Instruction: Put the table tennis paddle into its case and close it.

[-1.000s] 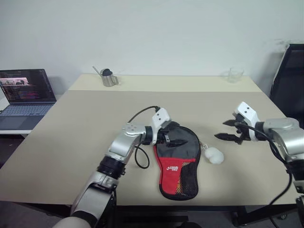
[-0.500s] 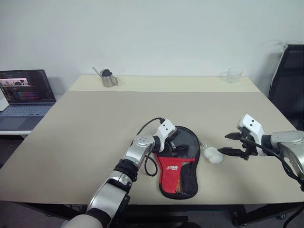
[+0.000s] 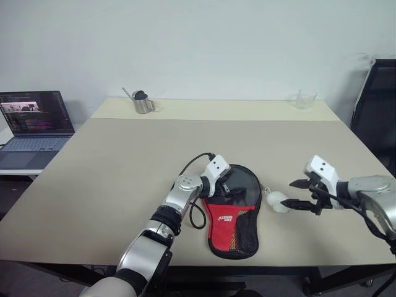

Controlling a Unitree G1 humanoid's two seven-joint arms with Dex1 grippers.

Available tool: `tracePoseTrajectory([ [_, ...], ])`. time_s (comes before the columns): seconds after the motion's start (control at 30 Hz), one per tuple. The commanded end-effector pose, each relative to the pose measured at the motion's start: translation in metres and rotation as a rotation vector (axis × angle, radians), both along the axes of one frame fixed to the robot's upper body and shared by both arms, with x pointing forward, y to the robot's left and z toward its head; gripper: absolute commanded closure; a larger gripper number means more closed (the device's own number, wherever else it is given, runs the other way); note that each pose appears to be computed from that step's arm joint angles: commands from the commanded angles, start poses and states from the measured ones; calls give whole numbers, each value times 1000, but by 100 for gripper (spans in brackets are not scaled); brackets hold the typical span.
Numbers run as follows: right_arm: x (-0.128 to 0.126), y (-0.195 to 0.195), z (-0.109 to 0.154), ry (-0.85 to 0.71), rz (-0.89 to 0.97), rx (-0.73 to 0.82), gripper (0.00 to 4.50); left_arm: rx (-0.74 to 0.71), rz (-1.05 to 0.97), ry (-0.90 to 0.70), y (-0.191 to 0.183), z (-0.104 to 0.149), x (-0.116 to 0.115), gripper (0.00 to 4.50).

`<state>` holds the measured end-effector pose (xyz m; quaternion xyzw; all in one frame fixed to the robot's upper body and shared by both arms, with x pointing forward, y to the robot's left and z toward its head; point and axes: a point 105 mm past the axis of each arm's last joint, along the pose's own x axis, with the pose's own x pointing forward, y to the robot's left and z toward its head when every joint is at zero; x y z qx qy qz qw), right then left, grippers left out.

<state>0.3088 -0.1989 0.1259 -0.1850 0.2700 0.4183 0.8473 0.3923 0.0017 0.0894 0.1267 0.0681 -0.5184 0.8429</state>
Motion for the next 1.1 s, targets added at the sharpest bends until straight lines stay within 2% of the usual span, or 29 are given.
tracePoseTrajectory([
  [0.03, 3, 7, 2, -26, 6, -13, 34, 0, 3, 67, -5, -15, -5, 0],
  [0.33, 8, 14, -10, -7, -7, -24, 34, 3, 22, 152, -4, -40, -12, 0],
  [0.67, 23, 5, -19, -20, -73, -91, 34, -15, -2, 189, -11, -43, -17, 0],
  [0.77, 25, 3, -20, -16, -78, -87, 93, -4, 2, 188, -10, -45, -17, 0],
  [1.0, 17, -5, -19, -3, -56, -97, 325, 6, 13, 196, -8, -48, -17, 0],
  [1.1, 14, -10, -17, -4, -49, -110, 388, 9, 11, 196, -9, -49, -18, 0],
])
